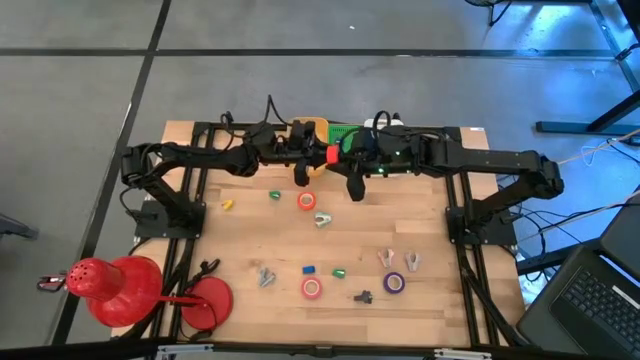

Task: Pick and place Stapler, Stapler remover, tape
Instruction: Put the red tape into the white bin

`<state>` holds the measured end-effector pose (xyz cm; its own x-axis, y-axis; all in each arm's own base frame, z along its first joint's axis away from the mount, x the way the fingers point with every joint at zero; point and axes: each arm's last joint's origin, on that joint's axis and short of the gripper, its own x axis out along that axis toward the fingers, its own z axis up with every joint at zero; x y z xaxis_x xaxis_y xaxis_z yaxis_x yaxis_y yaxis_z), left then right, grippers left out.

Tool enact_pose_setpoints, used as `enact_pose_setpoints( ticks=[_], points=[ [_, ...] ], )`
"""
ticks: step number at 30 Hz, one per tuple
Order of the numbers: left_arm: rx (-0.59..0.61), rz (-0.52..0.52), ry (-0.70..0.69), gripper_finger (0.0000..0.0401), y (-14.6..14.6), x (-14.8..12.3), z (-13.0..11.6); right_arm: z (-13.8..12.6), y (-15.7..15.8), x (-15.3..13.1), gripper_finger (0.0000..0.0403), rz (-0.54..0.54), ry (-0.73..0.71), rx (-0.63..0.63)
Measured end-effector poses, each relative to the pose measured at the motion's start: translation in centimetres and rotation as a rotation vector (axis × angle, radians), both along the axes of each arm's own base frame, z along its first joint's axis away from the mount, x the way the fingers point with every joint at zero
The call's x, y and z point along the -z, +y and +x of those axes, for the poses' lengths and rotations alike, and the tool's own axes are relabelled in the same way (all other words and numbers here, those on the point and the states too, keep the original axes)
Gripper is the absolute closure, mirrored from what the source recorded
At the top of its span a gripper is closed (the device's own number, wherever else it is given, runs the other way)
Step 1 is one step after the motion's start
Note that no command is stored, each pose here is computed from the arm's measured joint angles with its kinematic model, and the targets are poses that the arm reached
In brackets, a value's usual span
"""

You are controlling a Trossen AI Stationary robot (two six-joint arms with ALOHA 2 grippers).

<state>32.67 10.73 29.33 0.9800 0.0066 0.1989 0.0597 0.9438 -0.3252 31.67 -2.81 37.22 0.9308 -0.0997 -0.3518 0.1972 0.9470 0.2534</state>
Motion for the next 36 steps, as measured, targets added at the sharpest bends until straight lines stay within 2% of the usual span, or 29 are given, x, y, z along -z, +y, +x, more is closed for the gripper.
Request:
enact_pose_setpoints(
  ticks=[5,10,15,20,22,26,31,36],
  points=[
    [-0.008,-0.015,-0.006,0.0363,0.1,-0.1,0.0,-0.1,0.0,-0.4,0.0364,-0.011,0.001,0.0],
    [-0.037,-0.03,-0.002,0.0276,0.3,0.0,-0.1,-0.6,-0.3,-0.9,0.0364,-0.055,0.048,0.075],
    [-0.038,-0.036,0.011,0.0187,0.2,0.1,0.0,-2.2,-0.7,-1.4,0.0364,-0.124,0.259,0.211],
    [-0.055,-0.013,0.023,0.0147,0.3,0.3,0.0,-5.0,-2.4,-1.3,0.0364,-0.162,0.536,0.361],
    [-0.062,0.006,0.021,0.0145,0.3,0.2,0.0,-6.0,-3.7,-0.9,0.0364,-0.135,0.626,0.392],
    [-0.077,0.004,0.021,0.0147,0.3,0.2,0.0,-7.6,-6.9,0.4,0.0364,-0.052,0.719,0.354],
    [-0.08,0.003,0.021,0.0147,0.3,0.2,0.0,-9.2,-11.7,2.5,0.0364,0.106,0.671,0.264],
    [-0.078,-0.013,0.019,0.0147,0.3,0.2,0.0,-10.3,-15.3,5.2,0.0364,0.225,0.697,0.28]
  ],
)
